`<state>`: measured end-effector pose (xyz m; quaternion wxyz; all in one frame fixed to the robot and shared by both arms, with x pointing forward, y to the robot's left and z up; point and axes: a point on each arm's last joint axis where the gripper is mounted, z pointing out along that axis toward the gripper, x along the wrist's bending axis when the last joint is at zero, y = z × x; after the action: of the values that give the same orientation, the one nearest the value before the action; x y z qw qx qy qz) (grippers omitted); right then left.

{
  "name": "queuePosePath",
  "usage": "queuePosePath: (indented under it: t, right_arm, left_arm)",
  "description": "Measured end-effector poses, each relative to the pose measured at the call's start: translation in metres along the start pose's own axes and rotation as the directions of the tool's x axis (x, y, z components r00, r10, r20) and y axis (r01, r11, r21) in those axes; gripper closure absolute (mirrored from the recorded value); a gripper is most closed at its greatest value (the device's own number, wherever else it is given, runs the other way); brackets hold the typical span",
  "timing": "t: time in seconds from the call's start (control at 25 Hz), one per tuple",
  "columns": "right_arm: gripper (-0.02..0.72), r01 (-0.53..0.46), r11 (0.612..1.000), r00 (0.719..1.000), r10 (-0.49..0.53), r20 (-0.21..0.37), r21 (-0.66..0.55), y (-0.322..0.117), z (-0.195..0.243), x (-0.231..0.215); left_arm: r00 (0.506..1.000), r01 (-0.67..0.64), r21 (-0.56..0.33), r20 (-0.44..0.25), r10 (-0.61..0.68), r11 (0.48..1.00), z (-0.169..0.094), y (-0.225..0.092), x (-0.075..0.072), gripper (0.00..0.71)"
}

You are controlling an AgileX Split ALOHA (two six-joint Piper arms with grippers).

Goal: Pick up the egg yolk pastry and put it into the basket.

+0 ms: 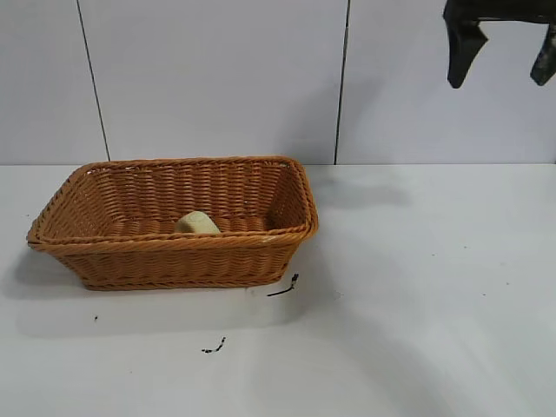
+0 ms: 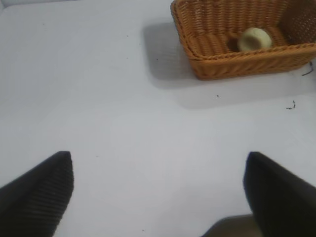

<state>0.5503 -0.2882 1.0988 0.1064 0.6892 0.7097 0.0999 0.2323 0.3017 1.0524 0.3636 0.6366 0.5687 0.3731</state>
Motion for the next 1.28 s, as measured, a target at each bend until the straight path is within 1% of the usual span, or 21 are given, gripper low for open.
queuePosePath:
  t: [0.08,0.24,0.4,0.48,0.56,0.6,0.76,0.84,0.96,1.04,1.16,1.2,1.28]
  right_arm:
    - [0.010,0.003,1.000,1.000,-0.003,0.000,-0.011,-0.029,-0.014,0.000]
    - [0.010,0.004,1.000,1.000,-0.004,0.000,-0.021,-0.086,-0.028,-0.001]
    - [0.010,0.001,0.999,1.000,-0.002,-0.009,-0.034,-0.141,-0.031,-0.001]
    - [0.010,-0.002,0.997,1.000,0.001,-0.016,-0.074,-0.170,-0.033,0.000]
    - [0.010,-0.003,0.989,1.000,0.001,-0.017,-0.146,-0.193,-0.035,0.000]
    - [0.010,-0.003,0.980,1.000,0.000,-0.018,-0.201,-0.204,-0.035,0.000]
    - [0.010,-0.007,0.923,0.999,-0.006,-0.031,-0.385,-0.247,-0.034,0.001]
    - [0.010,0.001,0.896,0.999,-0.017,-0.032,-0.444,-0.265,-0.031,0.001]
    - [0.010,0.007,0.828,0.999,-0.030,-0.031,-0.561,-0.285,-0.033,0.001]
    - [0.010,0.007,0.775,0.999,-0.033,-0.029,-0.632,-0.296,-0.039,0.001]
    - [0.010,0.007,0.705,0.999,-0.036,-0.026,-0.709,-0.309,-0.044,0.001]
    - [0.010,0.007,0.689,0.999,-0.037,-0.026,-0.725,-0.313,-0.045,0.001]
    - [0.010,0.006,0.677,0.999,-0.037,-0.025,-0.736,-0.315,-0.046,0.001]
  left_arm:
    - [1.000,0.000,0.000,0.000,0.000,1.000,0.000,0.000,0.000,0.014]
    - [1.000,0.000,0.000,0.000,0.000,1.000,0.000,0.000,0.000,0.014]
    - [1.000,0.000,0.000,0.000,0.000,1.000,0.000,0.000,0.000,0.014]
    - [1.000,0.000,0.000,0.000,0.000,1.000,0.000,0.000,0.000,0.014]
    - [1.000,0.000,0.000,0.000,0.000,1.000,0.000,0.000,0.000,0.014]
    - [1.000,0.000,0.000,0.000,0.000,1.000,0.000,0.000,0.000,0.014]
    - [1.000,0.000,0.000,0.000,0.000,1.000,0.000,0.000,0.000,0.014]
    - [1.000,0.000,0.000,0.000,0.000,1.000,0.000,0.000,0.000,0.014]
    - [1.000,0.000,0.000,0.000,0.000,1.000,0.000,0.000,0.000,0.014]
    - [1.000,0.000,0.000,0.000,0.000,1.000,0.000,0.000,0.000,0.014]
    - [1.000,0.000,0.000,0.000,0.000,1.000,0.000,0.000,0.000,0.014]
    - [1.000,0.000,0.000,0.000,0.000,1.000,0.000,0.000,0.000,0.014]
    - [1.000,0.000,0.000,0.000,0.000,1.000,0.000,0.000,0.000,0.014]
